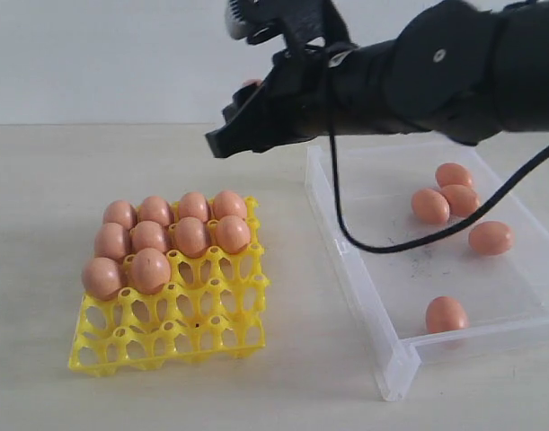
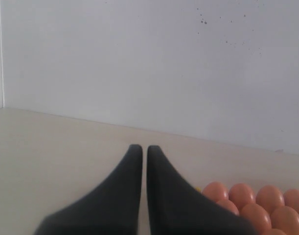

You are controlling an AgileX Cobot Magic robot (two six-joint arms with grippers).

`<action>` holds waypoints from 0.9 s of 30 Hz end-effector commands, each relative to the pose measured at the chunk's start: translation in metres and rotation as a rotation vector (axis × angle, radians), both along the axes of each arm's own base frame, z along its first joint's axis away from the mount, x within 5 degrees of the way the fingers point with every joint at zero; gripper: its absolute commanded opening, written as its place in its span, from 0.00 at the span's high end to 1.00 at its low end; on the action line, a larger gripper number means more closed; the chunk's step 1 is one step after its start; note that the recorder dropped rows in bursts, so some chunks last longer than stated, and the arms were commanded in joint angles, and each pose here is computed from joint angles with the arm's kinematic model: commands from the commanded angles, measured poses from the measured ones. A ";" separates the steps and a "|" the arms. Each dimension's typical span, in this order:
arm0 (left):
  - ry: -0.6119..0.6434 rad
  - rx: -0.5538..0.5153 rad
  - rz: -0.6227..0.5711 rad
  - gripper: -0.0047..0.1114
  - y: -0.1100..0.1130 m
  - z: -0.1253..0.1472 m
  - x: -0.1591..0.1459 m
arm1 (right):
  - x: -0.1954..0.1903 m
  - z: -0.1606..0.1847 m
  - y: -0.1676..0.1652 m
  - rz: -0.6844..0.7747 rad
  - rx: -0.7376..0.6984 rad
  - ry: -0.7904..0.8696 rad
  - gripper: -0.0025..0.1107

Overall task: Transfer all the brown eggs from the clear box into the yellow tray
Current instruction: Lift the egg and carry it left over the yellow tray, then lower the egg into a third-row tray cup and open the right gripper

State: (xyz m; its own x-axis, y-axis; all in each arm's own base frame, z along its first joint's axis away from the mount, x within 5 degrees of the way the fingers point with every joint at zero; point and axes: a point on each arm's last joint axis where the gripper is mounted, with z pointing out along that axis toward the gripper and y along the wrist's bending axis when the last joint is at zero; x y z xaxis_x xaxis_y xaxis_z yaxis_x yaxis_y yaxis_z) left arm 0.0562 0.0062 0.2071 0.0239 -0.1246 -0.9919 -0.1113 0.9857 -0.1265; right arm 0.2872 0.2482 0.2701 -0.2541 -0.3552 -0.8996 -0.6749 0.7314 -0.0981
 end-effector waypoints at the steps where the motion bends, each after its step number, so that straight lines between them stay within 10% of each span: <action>1: -0.005 -0.017 -0.002 0.93 0.000 -0.001 0.000 | -0.005 -0.016 0.025 0.000 0.005 -0.069 0.98; 17: -0.003 -0.018 -0.002 0.93 0.000 -0.001 0.000 | -0.020 -0.084 0.057 0.126 0.391 -0.155 0.98; 27: -0.003 -0.018 -0.002 0.93 0.000 -0.001 0.000 | -0.024 -0.117 0.054 0.300 0.197 -0.079 0.98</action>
State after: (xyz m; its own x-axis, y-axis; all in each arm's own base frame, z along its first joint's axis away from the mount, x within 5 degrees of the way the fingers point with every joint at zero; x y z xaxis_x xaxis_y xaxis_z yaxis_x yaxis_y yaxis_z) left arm 0.0562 0.0062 0.2071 0.0239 -0.1246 -0.9919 -0.1113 0.9857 -0.1265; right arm 0.2622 0.3067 0.1604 -0.0766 -0.1877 -0.9792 -0.8372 0.5455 -0.0391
